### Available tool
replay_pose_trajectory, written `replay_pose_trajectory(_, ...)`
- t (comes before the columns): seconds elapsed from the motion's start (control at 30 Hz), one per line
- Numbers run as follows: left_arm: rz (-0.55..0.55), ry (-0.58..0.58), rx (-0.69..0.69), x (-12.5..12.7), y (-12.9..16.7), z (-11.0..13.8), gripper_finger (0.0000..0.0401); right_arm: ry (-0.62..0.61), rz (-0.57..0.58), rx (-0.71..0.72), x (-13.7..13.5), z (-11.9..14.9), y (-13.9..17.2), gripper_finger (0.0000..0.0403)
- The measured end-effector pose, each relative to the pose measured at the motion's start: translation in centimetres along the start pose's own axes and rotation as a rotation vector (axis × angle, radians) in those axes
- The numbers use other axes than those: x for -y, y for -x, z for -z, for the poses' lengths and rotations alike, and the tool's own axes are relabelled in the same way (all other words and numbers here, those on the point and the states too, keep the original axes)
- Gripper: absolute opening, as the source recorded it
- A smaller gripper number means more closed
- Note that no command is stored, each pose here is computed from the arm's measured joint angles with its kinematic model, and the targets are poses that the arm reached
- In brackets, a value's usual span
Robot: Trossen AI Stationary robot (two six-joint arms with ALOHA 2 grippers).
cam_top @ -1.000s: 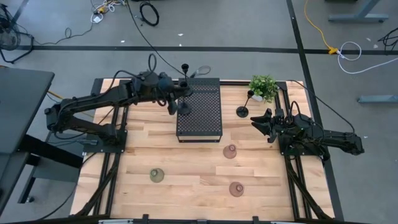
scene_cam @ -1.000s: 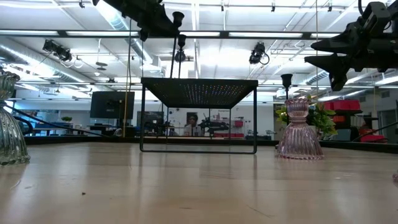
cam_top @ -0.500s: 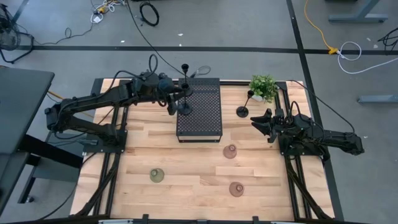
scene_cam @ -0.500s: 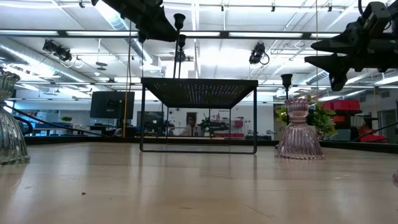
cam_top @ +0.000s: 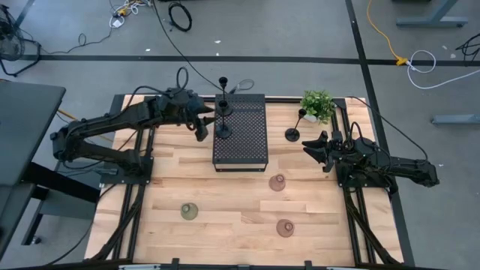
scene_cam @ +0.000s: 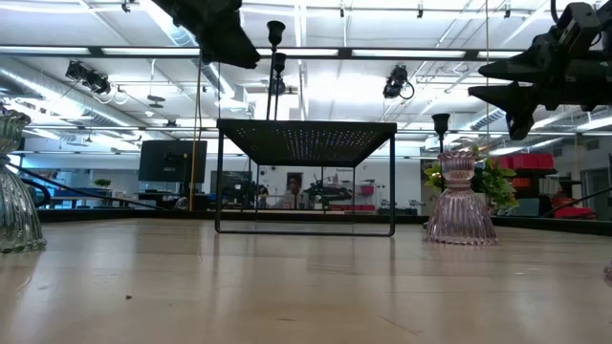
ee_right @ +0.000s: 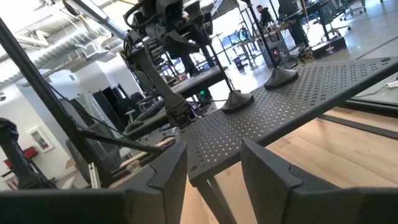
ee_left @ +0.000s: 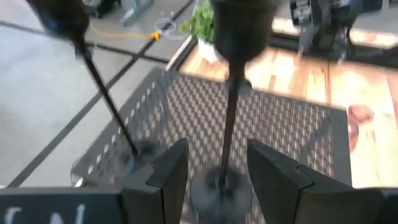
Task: Pick & Place candle stick holders
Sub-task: Put the black candle holder on the shelf
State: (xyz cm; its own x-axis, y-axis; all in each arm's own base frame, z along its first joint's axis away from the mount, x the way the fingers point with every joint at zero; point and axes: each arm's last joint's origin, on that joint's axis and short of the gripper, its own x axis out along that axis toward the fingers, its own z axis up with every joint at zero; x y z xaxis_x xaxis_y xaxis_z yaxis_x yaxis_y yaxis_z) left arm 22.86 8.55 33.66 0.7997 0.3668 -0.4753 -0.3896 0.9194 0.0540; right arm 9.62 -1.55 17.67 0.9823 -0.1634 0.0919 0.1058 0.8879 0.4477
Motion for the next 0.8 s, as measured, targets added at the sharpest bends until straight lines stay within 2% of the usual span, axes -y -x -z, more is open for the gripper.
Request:
replay_pose_trajectory(0.2,0.006,0.008,-0.102,-0.1,2.4,1.2,0.0166,0.000,0.030,-0.004,0.1,0.1,0.0,0.0150)
replay_pose_trajectory(0.4,0.029,-0.013,-0.198,0.3,3.8,2.2,0.0166,0.046,0.173,-0.034,0.8,0.7,-0.2,0.0150)
replay_pose_trajectory(0.63,0.046,-0.020,-0.183,0.6,4.0,2.2,0.0166,0.120,0.354,-0.087,1.6,1.4,-0.9,0.0150)
replay_pose_trajectory(0.8,0.046,-0.018,-0.133,0.7,3.9,1.7,0.0166,0.227,0.551,-0.107,2.4,1.9,-1.2,0.0150)
